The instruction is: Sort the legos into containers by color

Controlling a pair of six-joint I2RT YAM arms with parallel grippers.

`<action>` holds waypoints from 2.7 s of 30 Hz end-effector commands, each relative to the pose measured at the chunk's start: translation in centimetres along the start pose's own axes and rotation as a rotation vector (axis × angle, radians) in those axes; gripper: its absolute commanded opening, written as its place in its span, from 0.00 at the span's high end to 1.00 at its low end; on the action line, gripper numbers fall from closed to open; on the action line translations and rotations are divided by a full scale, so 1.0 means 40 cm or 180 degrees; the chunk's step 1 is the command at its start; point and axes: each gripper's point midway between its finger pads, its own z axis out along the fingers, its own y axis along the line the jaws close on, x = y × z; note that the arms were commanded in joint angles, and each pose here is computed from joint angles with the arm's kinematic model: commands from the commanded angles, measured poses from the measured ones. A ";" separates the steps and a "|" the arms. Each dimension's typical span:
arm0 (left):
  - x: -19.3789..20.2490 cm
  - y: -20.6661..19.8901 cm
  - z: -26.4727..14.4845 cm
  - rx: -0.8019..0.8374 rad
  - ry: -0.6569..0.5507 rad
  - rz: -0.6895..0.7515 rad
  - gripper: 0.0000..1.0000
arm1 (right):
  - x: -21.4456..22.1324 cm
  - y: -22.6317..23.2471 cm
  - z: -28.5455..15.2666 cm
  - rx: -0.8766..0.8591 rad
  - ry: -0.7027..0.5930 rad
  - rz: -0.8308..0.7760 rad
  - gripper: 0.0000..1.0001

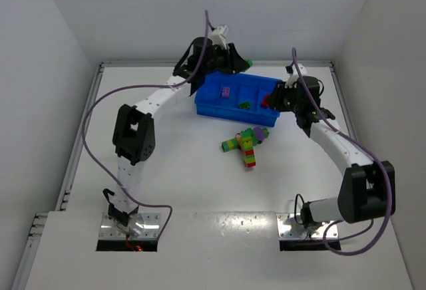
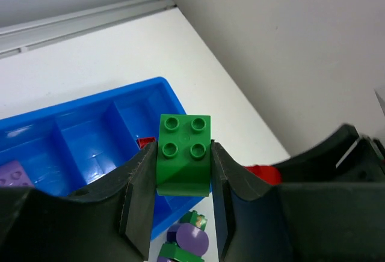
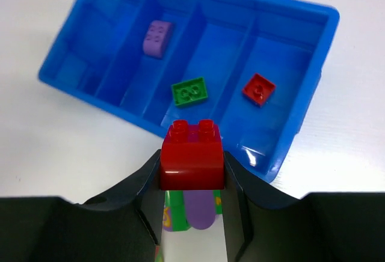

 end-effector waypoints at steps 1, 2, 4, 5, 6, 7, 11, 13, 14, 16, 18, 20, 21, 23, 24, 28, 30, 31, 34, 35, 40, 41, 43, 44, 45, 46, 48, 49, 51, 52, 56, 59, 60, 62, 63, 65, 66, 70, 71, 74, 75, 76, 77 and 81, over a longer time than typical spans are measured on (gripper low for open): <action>0.064 0.031 0.044 -0.0248 0.0227 0.0366 1.00 | -0.052 -0.045 0.035 0.0248 -0.0091 0.0334 0.99; 0.047 0.019 0.057 -0.0274 0.0182 0.0387 1.00 | -0.077 -0.044 0.045 0.0239 -0.0133 0.0327 0.99; 0.091 0.051 0.080 -0.0391 0.0319 0.0420 1.00 | -0.082 -0.058 0.081 0.0247 -0.0104 0.0381 0.99; 0.085 0.055 0.086 -0.0420 0.0301 0.0424 1.00 | -0.080 -0.060 0.093 0.0252 -0.0083 0.0419 0.99; 0.096 0.064 0.090 -0.0433 0.0325 0.0415 1.00 | -0.084 -0.062 0.104 0.0249 -0.0092 0.0418 0.99; 0.115 0.079 0.094 -0.0461 0.0384 0.0422 1.00 | -0.064 -0.082 0.126 0.0294 -0.0017 0.0446 0.99; 0.153 0.117 0.120 -0.0489 0.0457 0.0469 0.98 | -0.067 -0.099 0.185 0.0286 -0.0002 0.0575 0.99; 0.186 0.146 0.137 -0.0520 0.0519 0.0446 0.98 | -0.083 -0.102 0.207 0.0278 -0.0034 0.0568 0.99; 0.192 0.147 0.143 -0.0490 0.0533 0.0442 0.96 | -0.067 -0.113 0.226 0.0319 0.0014 0.0579 0.99; 0.207 0.156 0.158 -0.0431 0.0555 0.0467 0.93 | -0.070 -0.136 0.249 0.0382 0.0016 0.0595 0.99; 0.178 0.136 0.168 -0.0350 0.0466 0.0505 0.93 | -0.075 -0.148 0.266 0.0436 -0.0012 0.0591 0.99; 0.208 0.144 0.189 -0.0331 0.0493 0.0506 0.93 | -0.087 -0.169 0.279 0.0495 -0.0044 0.0603 0.99; 0.193 0.138 0.198 -0.0301 0.0432 0.0530 0.91 | -0.082 -0.176 0.286 0.0532 -0.0018 0.0608 0.99; 0.203 0.149 0.207 -0.0298 0.0427 0.0532 0.91 | -0.085 -0.201 0.302 0.0601 -0.0027 0.0624 0.99; 0.204 0.152 0.212 -0.0296 0.0423 0.0534 0.90 | -0.092 -0.203 0.309 0.0598 -0.0038 0.0592 0.99; 0.239 0.175 0.229 -0.0284 0.0452 0.0465 0.80 | -0.073 -0.219 0.335 0.0645 0.0013 0.0573 0.99; 0.239 0.175 0.229 -0.0284 0.0453 0.0465 0.70 | -0.080 -0.224 0.341 0.0673 0.0007 0.0572 0.97; 0.237 0.197 0.229 -0.0312 0.0436 0.0458 0.68 | -0.064 -0.228 0.349 0.0683 0.0049 0.0579 0.96; 0.245 0.192 0.234 -0.0241 0.0438 0.0429 0.57 | -0.065 -0.235 0.354 0.0716 0.0042 0.0578 0.91; 0.245 0.193 0.234 -0.0241 0.0439 0.0429 0.54 | -0.064 -0.237 0.361 0.0717 0.0047 0.0578 0.88; 0.236 0.182 0.237 -0.0183 0.0396 0.0422 0.34 | -0.065 -0.214 0.368 0.0685 0.0032 0.0515 0.52; 0.233 0.175 0.239 -0.0136 0.0378 0.0433 0.32 | -0.065 -0.214 0.368 0.0685 0.0032 0.0515 0.46; 0.233 0.175 0.239 -0.0135 0.0378 0.0433 0.29 | -0.065 -0.214 0.368 0.0685 0.0032 0.0515 0.40; 0.198 0.170 0.232 -0.0131 0.0307 0.0453 0.29 | -0.078 -0.211 0.362 0.0678 -0.0001 0.0510 0.38; 0.200 0.166 0.231 -0.0100 0.0321 0.0452 0.28 | -0.104 -0.200 0.352 0.0630 -0.0079 0.0498 0.38; 0.183 0.155 0.227 -0.0082 0.0290 0.0500 0.28 | -0.119 -0.187 0.345 0.0559 -0.0107 0.0491 0.36; 0.145 0.109 0.210 0.0042 0.0264 0.0571 0.28 | -0.171 -0.146 0.310 0.0350 -0.0234 0.0429 0.34; 0.128 0.095 0.202 0.0052 0.0248 0.0608 0.28 | -0.182 -0.134 0.294 0.0294 -0.0260 0.0391 0.34; 0.101 0.032 0.163 0.0253 0.0283 0.0670 0.28 | -0.212 -0.104 0.259 0.0095 -0.0320 0.0372 0.34; 0.085 0.026 0.141 0.0306 0.0278 0.0707 0.28 | -0.238 -0.077 0.217 -0.0008 -0.0397 0.0343 0.34; 0.149 -0.074 -0.007 0.1279 0.0798 0.0991 0.28 | -0.207 0.017 0.103 -0.0648 -0.0208 -0.0189 0.34; 0.185 -0.134 -0.125 0.1911 0.1061 0.1368 0.28 | -0.097 0.055 0.023 -0.1092 0.0193 -0.0636 0.34; 0.211 -0.111 -0.167 0.2016 0.1170 0.1333 0.28 | -0.072 0.059 -0.017 -0.1161 0.0251 -0.0723 0.34; 0.223 -0.110 -0.227 0.2140 0.1224 0.1544 0.28 | 0.022 0.057 -0.070 -0.1316 0.0576 -0.0859 0.34; 0.232 -0.096 -0.244 0.2154 0.1253 0.1590 0.28 | 0.045 0.064 -0.091 -0.1386 0.0648 -0.0904 0.34; 0.270 -0.080 -0.273 0.2247 0.1377 0.1836 0.28 | 0.111 0.076 -0.151 -0.1566 0.0882 -0.0969 0.34; 0.297 -0.070 -0.267 0.2225 0.1468 0.1976 0.28 | 0.131 0.081 -0.168 -0.1614 0.0956 -0.0964 0.34; 0.409 -0.054 -0.256 0.2305 0.1920 0.2706 0.28 | 0.195 0.083 -0.217 -0.1610 0.1159 -0.0902 0.34; 0.426 -0.052 -0.249 0.2313 0.1967 0.2755 0.28 | 0.196 0.086 -0.221 -0.1587 0.1119 -0.0857 0.34; 0.421 -0.051 -0.217 0.2316 0.1860 0.2698 0.29 | 0.176 0.102 -0.210 -0.1500 0.1047 -0.0568 0.34; 0.413 -0.056 -0.209 0.2218 0.1858 0.2520 0.29 | 0.170 0.122 -0.210 -0.1515 0.1063 -0.0361 0.34; 0.388 -0.052 -0.187 0.2161 0.1679 0.2540 0.29 | 0.167 0.133 -0.207 -0.1496 0.1072 -0.0262 0.34; 0.364 -0.046 -0.187 0.1994 0.1637 0.2280 0.29 | 0.176 0.146 -0.205 -0.1514 0.1142 -0.0165 0.34; 0.291 0.002 -0.192 0.1392 0.1111 0.2115 0.29 | 0.279 0.196 -0.224 -0.1298 0.1561 -0.0093 0.34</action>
